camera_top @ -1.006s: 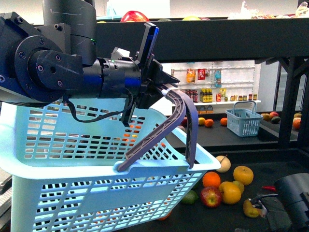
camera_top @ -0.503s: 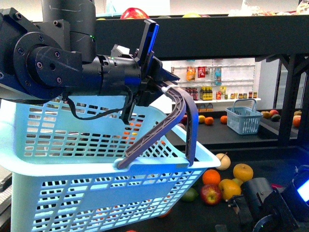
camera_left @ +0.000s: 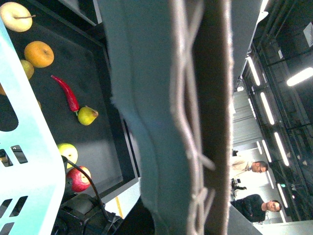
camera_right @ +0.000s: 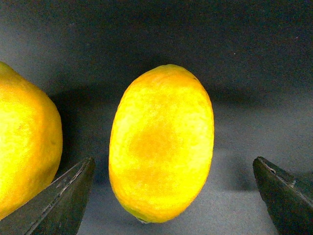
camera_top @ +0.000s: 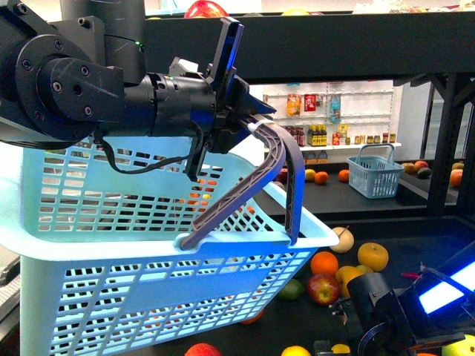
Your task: Pick lemon from shelf
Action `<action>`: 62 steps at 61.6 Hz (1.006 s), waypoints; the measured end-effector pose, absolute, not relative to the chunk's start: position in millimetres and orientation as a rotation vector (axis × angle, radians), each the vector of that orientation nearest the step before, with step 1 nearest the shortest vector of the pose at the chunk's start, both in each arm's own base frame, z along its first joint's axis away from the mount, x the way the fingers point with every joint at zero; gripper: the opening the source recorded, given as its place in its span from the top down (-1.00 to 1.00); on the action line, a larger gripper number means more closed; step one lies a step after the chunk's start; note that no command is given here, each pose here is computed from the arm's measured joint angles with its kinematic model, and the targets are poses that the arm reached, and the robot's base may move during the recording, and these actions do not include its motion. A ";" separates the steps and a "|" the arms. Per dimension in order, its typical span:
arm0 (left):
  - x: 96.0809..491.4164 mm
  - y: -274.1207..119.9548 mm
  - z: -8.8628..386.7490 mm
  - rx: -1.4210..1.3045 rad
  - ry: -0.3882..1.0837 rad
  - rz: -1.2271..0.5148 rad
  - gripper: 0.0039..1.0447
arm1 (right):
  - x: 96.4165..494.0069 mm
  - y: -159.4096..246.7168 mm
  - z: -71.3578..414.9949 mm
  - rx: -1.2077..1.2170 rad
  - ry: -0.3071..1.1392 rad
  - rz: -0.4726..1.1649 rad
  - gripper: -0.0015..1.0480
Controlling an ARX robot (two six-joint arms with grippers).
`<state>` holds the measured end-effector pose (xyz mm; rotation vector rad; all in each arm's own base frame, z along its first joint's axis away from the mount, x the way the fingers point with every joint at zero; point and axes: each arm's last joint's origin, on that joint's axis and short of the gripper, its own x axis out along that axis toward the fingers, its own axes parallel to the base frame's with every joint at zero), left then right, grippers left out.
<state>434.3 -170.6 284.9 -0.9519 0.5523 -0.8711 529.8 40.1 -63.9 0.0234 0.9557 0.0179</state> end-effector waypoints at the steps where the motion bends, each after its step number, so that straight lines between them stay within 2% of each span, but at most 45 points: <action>1: 434.3 -170.6 284.9 -0.952 0.552 -0.871 0.86 | 529.9 40.3 -64.9 0.024 0.956 0.018 -0.86; 19: 434.3 -170.6 284.9 -0.952 0.552 -0.871 0.86 | 538.8 42.0 -71.0 0.019 0.940 0.016 -0.85; 22: 434.3 -170.6 284.9 -0.952 0.552 -0.871 0.86 | 540.3 42.1 -71.1 0.016 0.938 0.015 -0.78; 39: 434.3 -170.6 284.9 -0.952 0.553 -0.871 0.86 | 543.6 43.4 -76.6 0.000 0.943 0.015 -0.02; 42: 434.3 -170.6 284.9 -0.952 0.553 -0.871 0.86 | 543.6 43.4 -76.5 0.000 0.942 0.017 0.06; 62: 434.3 -170.6 284.9 -0.952 0.552 -0.871 0.86 | 531.1 33.2 -68.0 0.006 0.926 0.019 0.14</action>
